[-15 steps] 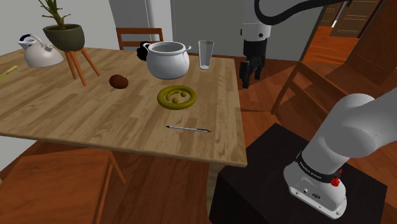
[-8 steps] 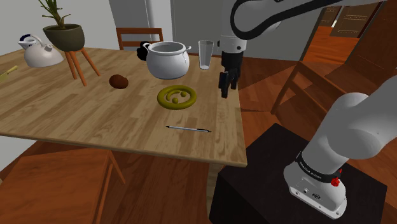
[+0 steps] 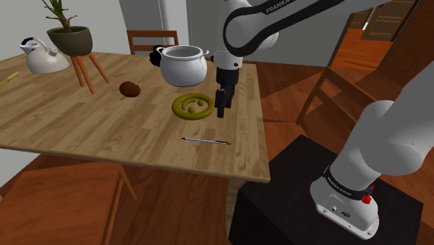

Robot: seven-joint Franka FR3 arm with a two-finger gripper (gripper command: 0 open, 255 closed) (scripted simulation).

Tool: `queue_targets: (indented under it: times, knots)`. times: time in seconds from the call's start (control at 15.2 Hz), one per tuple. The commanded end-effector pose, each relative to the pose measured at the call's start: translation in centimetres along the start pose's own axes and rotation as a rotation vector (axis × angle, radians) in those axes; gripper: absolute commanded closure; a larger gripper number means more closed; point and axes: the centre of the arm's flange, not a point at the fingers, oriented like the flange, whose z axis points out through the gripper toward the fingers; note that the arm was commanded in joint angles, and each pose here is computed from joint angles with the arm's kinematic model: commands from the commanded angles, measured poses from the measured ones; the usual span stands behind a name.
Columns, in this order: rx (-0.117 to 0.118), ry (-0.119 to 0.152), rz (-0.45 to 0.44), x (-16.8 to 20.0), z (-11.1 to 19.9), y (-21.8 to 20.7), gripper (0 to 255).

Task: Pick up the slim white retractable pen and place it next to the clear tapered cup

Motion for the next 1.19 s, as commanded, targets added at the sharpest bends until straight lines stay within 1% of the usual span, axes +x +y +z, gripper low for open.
queue_targets:
  times: [0.0,0.4,0.46,0.92,1.12]
  knots:
    - [0.022,0.013,-0.056,1.6,1.5,-1.3,0]
    - [0.086,0.049,-0.219,6.4,4.2,-5.6,0]
    - [0.090,0.052,-0.231,6.7,4.3,-5.9,0]
    - [0.090,0.052,-0.231,6.8,8.0,-6.3,0]
    - [0.090,0.052,-0.231,6.8,8.3,-6.3,0]
